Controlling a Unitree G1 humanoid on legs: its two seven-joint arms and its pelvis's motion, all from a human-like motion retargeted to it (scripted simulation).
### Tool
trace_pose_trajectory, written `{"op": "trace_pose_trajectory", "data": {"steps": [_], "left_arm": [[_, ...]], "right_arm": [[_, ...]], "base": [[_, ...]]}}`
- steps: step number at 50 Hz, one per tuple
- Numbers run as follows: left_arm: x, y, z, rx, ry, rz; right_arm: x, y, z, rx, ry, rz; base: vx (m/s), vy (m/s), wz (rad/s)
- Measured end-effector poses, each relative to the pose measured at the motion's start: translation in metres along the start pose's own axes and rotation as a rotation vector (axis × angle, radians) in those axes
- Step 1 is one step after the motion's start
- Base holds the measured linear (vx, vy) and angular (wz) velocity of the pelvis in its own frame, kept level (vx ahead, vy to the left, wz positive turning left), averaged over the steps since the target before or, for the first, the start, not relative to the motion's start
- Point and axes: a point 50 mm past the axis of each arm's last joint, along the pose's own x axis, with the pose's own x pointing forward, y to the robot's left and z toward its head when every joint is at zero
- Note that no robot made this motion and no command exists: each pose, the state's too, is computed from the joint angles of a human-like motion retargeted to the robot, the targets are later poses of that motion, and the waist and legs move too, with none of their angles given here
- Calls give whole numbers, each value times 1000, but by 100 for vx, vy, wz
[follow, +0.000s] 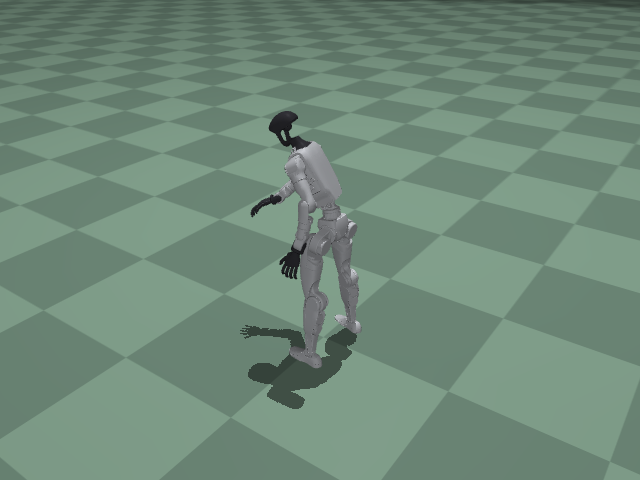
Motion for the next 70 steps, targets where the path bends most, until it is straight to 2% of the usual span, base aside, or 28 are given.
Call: {"op": "trace_pose_trajectory", "data": {"steps": [6, 10, 18, 25, 31, 35, 39, 43, 49, 56, 63, 70], "left_arm": [[-2, 0, 27, -76, -126, -67], [-13, -1, 19, 7, -165, -145], [-18, 5, 6, -75, -111, -139], [-20, -19, 15, -149, -131, -229], [-25, -24, 9, -221, -97, -235], [-27, -26, 10, -258, -102, -222], [-28, -29, 9, -272, -98, -216], [-27, -27, 1, -261, -62, -210], [-29, -23, -35, -122, 57, -194], [-30, -1, -66, 1, 190, -94], [-34, 32, -87, 7, 308, 29], [-35, 53, -92, 46, 361, 115]], "right_arm": [[38, -90, -28, -313, 94, -241], [52, -148, -34, -466, 184, -364], [63, -253, -3, -736, 201, -517], [54, -318, 21, -838, 180, -588], [48, -316, -4, -972, 314, -564], [37, -319, -22, -1065, 377, -634], [32, -315, -33, -1076, 401, -666], [43, -291, -24, -1048, 302, -652], [63, -211, 19, -881, -77, -589], [39, -130, 65, -367, -365, -464], [-21, -93, 93, 246, -539, -244], [-83, -93, 109, 795, -687, -41]], "base": [[-31, -4, 62], [-23, -2, 28], [-11, 4, 51], [1, 7, 91], [8, 9, 93], [3, 2, 23], [0, -1, -34], [-3, -3, -113], [-2, -1, -106], [7, -3, -32], [17, -2, -19], [23, 1, -31]]}}
